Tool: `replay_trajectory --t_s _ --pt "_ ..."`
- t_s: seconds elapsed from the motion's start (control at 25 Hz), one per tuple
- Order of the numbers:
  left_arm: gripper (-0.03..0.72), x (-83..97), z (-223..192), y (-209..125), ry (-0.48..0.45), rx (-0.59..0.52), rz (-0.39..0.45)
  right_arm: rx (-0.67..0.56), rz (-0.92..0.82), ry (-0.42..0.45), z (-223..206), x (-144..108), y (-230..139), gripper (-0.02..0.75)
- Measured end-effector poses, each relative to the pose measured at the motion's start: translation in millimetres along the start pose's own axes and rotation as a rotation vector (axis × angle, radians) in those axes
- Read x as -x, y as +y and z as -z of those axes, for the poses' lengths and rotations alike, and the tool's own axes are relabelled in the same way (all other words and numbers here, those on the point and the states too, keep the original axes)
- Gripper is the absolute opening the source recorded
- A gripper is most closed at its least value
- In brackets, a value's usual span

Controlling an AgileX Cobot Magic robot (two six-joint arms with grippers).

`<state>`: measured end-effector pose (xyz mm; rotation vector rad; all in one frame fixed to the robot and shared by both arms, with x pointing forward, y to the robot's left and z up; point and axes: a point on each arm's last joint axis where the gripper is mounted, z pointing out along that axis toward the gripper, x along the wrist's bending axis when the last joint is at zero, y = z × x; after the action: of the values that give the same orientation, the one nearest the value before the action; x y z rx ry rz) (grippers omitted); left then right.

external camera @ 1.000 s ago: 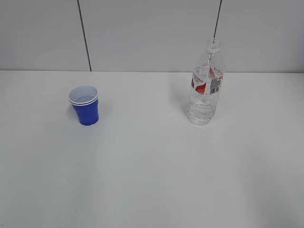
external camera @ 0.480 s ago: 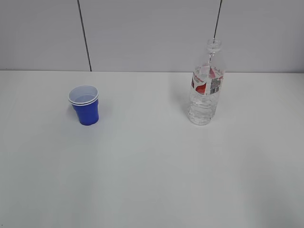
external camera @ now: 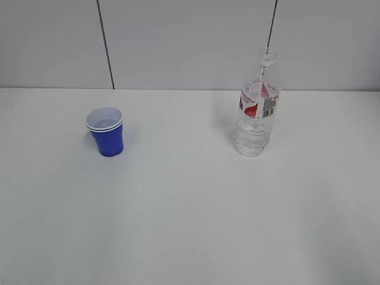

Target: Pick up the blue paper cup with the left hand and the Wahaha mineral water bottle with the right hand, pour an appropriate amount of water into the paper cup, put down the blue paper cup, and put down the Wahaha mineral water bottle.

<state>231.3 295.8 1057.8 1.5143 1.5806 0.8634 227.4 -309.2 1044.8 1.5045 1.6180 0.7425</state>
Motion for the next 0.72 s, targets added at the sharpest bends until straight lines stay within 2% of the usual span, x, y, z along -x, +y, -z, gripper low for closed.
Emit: replay_trajectory --t_s 0.72 --pt "0.549 0.0 0.0 0.0 0.000 0.000 0.000 0.002 0.000 0.000 0.0 0.0 0.2 0.568"
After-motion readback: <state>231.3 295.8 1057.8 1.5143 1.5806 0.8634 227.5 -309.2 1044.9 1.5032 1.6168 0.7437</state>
